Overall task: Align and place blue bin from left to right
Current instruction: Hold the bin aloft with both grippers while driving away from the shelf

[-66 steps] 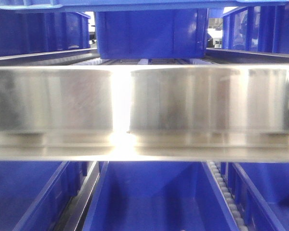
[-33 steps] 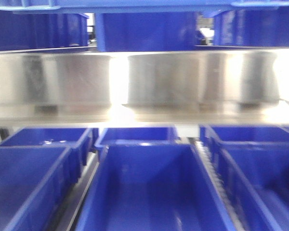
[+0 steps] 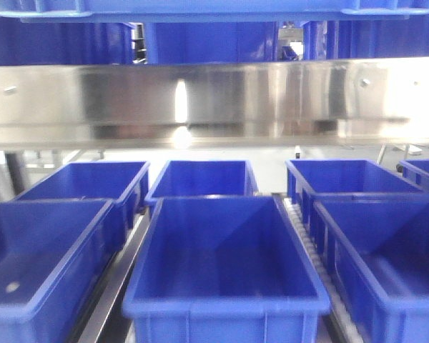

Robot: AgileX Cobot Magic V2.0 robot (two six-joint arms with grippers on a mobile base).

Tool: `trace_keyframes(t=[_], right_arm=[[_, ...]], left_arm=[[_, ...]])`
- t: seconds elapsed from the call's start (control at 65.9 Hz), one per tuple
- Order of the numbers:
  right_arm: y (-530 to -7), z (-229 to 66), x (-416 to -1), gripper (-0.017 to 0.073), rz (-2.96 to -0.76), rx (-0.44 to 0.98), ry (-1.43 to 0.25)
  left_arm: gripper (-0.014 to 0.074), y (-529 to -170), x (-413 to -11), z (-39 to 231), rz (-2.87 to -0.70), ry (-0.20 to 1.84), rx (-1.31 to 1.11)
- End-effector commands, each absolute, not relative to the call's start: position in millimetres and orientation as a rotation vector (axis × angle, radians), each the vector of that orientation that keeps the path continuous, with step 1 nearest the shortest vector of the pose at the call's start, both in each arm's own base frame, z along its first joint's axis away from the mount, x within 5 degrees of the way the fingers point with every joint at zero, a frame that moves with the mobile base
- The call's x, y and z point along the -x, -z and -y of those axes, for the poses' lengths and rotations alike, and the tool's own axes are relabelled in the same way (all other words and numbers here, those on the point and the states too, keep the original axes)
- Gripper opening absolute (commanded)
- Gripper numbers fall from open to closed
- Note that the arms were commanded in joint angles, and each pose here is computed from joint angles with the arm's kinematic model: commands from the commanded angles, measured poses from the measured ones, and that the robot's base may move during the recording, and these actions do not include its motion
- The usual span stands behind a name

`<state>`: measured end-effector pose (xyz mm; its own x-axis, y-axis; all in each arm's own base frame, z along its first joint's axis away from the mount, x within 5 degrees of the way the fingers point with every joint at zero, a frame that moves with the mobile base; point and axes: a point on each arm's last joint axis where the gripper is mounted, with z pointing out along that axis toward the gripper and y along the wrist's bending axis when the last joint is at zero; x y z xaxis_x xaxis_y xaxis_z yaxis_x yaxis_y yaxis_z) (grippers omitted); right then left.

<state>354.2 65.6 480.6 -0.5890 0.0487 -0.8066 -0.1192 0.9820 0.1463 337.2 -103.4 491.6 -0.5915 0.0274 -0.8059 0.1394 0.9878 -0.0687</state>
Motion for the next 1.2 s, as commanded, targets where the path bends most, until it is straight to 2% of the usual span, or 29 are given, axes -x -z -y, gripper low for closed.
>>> trace_keyframes(t=[0.0, 1.184], right_arm=[[-498.7, -58.2, -353.0, -0.0151, -2.048, 0.052, -0.172], [-499.0, -58.2, -353.1, -0.0151, -2.045, 0.052, -0.172]], left_arm=[[-0.0111, -511.0, -328.4, 99.3, -2.091, 0.162, -0.125], [-0.0111, -511.0, -328.4, 99.3, -2.091, 0.162, -0.125]])
